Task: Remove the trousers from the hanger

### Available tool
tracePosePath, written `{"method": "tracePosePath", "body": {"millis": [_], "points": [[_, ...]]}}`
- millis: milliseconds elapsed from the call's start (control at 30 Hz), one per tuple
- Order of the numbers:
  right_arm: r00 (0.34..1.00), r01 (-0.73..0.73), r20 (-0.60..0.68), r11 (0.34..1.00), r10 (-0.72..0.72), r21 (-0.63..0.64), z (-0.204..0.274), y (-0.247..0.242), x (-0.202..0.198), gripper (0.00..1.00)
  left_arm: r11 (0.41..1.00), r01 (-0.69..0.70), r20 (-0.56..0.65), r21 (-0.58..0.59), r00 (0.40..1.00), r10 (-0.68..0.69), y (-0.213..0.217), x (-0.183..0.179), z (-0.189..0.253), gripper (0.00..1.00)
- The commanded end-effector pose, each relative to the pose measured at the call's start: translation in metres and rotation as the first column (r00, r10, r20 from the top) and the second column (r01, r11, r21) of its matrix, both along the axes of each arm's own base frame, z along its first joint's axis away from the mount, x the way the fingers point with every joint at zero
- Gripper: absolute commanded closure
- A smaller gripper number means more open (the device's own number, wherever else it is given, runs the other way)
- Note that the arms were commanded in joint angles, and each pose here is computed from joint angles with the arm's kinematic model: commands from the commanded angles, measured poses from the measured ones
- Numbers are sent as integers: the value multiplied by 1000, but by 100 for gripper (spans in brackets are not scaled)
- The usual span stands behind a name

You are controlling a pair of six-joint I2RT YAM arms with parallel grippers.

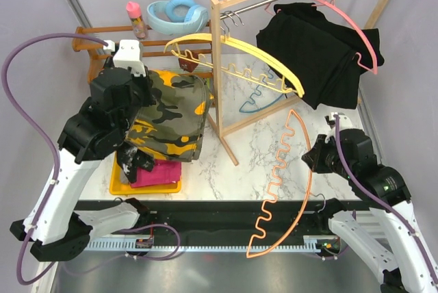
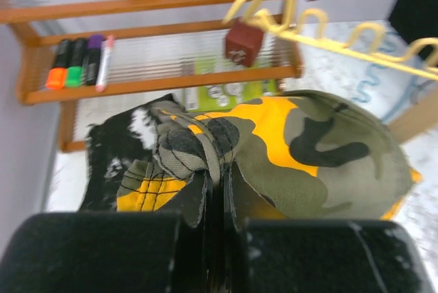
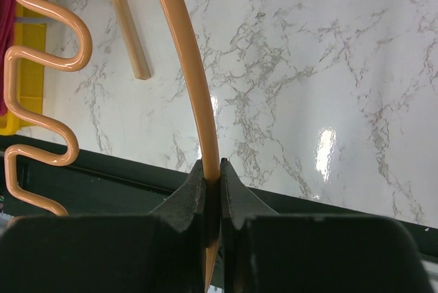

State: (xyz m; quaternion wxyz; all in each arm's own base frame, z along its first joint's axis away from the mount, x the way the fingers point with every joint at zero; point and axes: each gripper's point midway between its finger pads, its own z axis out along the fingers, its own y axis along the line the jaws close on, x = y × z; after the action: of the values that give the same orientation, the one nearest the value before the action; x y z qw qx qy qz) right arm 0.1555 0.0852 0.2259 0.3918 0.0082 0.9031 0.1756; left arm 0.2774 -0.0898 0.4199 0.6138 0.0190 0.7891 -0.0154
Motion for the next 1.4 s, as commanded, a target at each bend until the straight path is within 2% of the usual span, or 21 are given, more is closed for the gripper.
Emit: {"method": "tracePosePath", "body": {"millis": [0, 100, 133, 233, 300, 400, 433, 567, 700, 767, 833, 867, 900, 967, 1000, 1067, 1100, 1133, 1267, 1367], "points": [[998, -4, 63, 1000, 3, 21, 23, 1, 4, 100, 981, 126, 175, -145, 979, -100, -18, -6, 65, 98], [998, -8, 67, 1000, 6, 25, 26, 2, 3, 100, 989, -53, 202, -137, 976, 80, 14, -1, 78, 98], [998, -13, 66, 1000, 11, 28, 27, 3, 3, 100, 991, -114, 210, -74, 969, 127, 24, 5, 79, 98], [998, -18, 61, 999, 16, 31, 27, 4, 4, 100, 990, -137, 218, -26, 966, 140, 23, 16, 88, 98], [998, -16, 58, 999, 14, 30, 26, 4, 3, 100, 993, -112, 233, -46, 965, 120, 20, 14, 96, 98], [998, -15, 61, 999, 13, 35, 27, 4, 3, 100, 988, -151, 266, -31, 952, 154, 28, 14, 108, 98], [998, -15, 61, 999, 13, 35, 27, 4, 2, 100, 982, -187, 283, 20, 943, 174, 37, 13, 114, 98], [998, -18, 55, 999, 17, 30, 26, 3, 0, 100, 956, -278, 278, 91, 929, 243, 56, 8, 107, 98], [998, -26, 58, 999, 24, 42, 28, 6, 1, 100, 924, -370, 204, 92, 916, 346, 73, 1, 55, 98], [998, -34, 57, 998, 30, 53, 28, 9, 2, 100, 885, -447, 127, 131, 893, 433, 86, 2, 9, 98], [998, -42, 51, 997, 39, 60, 29, 11, 1, 100, 853, -506, 47, 131, 862, 504, 99, 4, -30, 98], [998, -44, 55, 997, 41, 59, 29, 11, 1, 100, 808, -569, -13, 152, 817, 577, 123, 1, -51, 98], [998, -43, 54, 998, 40, 55, 29, 10, 1, 100, 822, -552, -90, 140, 820, 566, 124, 4, -75, 98], [998, -38, 59, 998, 36, 50, 31, 9, 2, 100, 765, -642, -178, 51, 748, 640, 149, 2, -102, 98], [998, -36, 57, 998, 33, 47, 30, 8, 2, 100, 779, -627, -248, 14, 753, 610, 145, 5, -126, 98], [998, -33, 58, 998, 31, 49, 32, 9, 4, 100, 724, -686, -304, -68, 706, 640, 161, 6, -147, 98], [998, -34, 54, 998, 32, 45, 32, 9, 4, 100, 739, -666, -359, -101, 717, 598, 153, 9, -168, 98], [998, -32, 57, 999, 29, 42, 33, 9, 5, 100, 698, -703, -385, -134, 686, 617, 162, 9, -177, 98], [998, -6, 65, 1000, 4, 17, 33, 1, 5, 100, 617, -777, -442, -127, 601, 666, 182, 11, -213, 98], [998, -8, 64, 1000, 7, 16, 32, 0, 1, 100, 636, -765, -451, -102, 605, 656, 185, 21, -217, 94]]}}
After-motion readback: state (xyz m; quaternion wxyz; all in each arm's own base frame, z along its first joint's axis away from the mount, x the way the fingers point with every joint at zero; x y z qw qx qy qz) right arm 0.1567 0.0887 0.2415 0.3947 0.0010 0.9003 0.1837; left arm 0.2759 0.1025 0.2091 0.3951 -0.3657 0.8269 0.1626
